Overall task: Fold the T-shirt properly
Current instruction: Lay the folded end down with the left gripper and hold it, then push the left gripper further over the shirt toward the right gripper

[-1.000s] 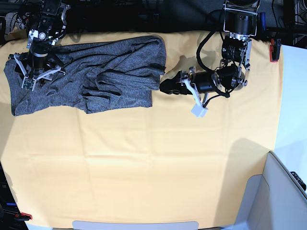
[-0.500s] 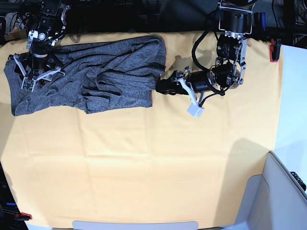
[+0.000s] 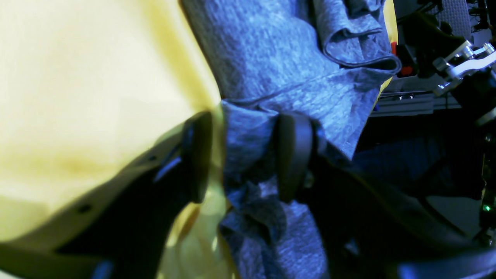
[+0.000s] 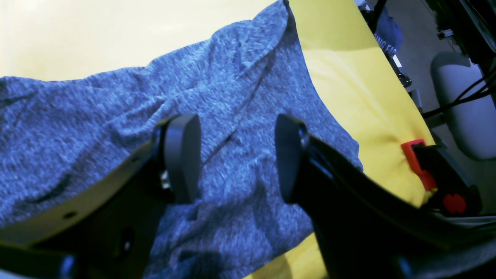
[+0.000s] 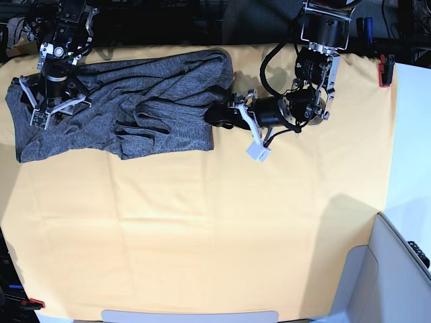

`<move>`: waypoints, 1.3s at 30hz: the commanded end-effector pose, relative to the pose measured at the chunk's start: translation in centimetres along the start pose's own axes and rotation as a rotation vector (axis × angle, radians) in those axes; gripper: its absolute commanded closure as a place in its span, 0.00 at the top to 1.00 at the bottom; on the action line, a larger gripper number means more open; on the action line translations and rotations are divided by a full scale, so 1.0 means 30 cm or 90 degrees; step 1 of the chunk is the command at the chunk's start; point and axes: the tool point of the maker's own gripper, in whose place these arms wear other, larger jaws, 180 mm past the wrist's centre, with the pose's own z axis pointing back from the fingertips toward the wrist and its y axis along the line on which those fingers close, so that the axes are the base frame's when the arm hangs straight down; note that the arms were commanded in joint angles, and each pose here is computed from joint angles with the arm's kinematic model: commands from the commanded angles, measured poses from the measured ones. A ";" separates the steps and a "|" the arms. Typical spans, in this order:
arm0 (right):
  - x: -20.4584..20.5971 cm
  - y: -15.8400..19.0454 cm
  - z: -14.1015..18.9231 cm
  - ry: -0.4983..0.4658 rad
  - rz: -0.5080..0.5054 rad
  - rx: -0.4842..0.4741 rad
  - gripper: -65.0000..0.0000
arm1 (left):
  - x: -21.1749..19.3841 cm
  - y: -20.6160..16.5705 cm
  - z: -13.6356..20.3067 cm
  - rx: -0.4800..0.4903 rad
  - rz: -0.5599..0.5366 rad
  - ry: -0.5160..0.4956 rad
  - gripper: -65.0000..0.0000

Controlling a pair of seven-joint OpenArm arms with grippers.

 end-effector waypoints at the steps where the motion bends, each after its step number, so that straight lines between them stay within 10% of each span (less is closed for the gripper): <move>1: 0.047 -0.016 0.004 -0.032 0.001 -0.010 0.48 | -0.017 0.010 0.004 0.014 -0.006 0.022 0.26; 6: 0.047 -0.016 0.004 -0.032 0.001 -0.010 0.48 | -0.005 0.010 0.008 0.014 -0.010 0.022 0.00; 39: 0.038 -0.017 0.006 -0.028 0.003 -0.009 0.48 | 0.023 -0.537 -0.024 -0.158 -0.226 0.019 0.01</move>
